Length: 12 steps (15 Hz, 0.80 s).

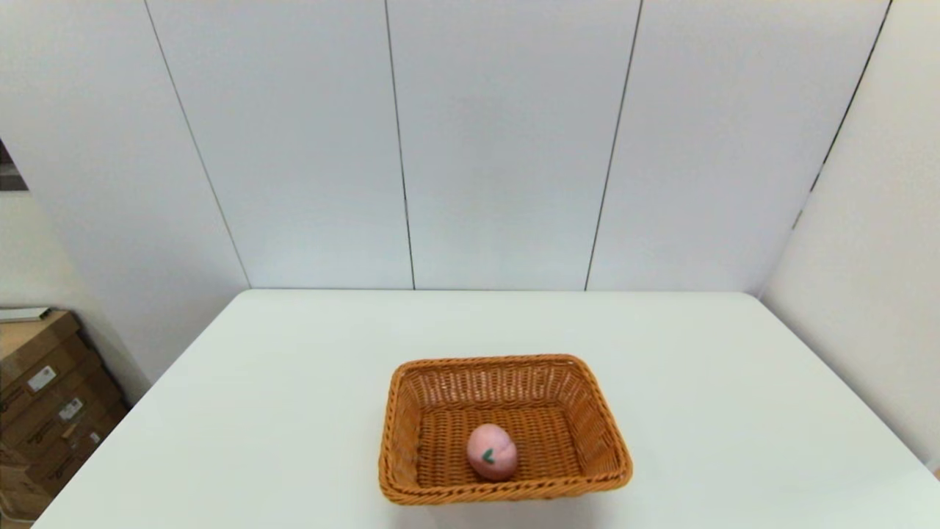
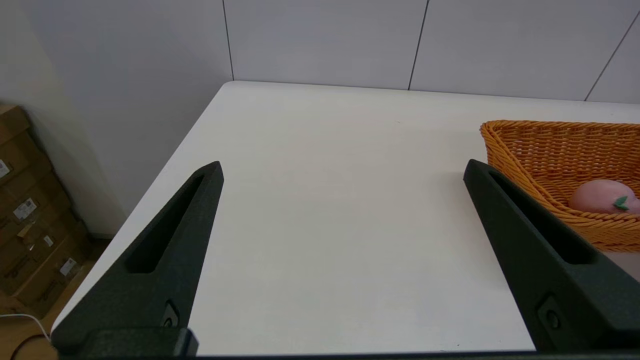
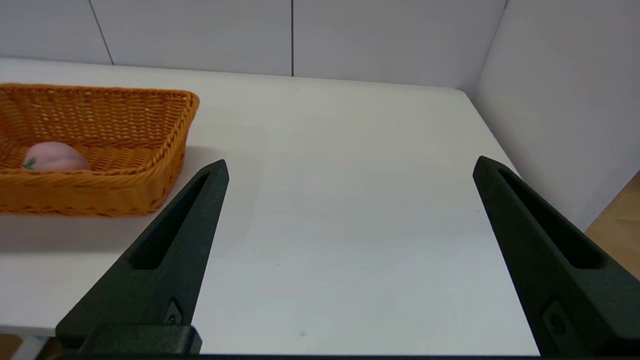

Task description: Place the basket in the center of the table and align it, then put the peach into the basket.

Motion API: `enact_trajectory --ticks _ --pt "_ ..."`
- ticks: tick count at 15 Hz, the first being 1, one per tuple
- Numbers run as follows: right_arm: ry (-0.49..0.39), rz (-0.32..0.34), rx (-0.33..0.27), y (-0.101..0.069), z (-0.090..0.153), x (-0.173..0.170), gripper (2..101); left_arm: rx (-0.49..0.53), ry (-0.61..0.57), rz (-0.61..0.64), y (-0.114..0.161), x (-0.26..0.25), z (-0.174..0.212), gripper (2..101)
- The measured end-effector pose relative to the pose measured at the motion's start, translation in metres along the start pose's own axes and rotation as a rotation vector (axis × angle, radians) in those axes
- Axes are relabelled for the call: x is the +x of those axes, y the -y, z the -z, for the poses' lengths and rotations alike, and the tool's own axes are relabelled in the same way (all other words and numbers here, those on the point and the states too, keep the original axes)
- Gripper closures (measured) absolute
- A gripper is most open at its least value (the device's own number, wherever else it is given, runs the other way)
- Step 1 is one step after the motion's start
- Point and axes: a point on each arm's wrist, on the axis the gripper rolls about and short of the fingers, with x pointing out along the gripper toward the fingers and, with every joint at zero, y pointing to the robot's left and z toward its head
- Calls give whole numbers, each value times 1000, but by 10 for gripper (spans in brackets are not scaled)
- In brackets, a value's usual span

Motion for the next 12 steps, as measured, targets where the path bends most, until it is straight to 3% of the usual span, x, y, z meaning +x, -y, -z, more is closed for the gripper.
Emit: enact_trajectory --ticks 3,12 --pt "2 6 33 0 0 0 52 0 0 0 0 0 0 54" --pt "1 9 36 0 0 0 52 0 0 0 0 0 0 54"
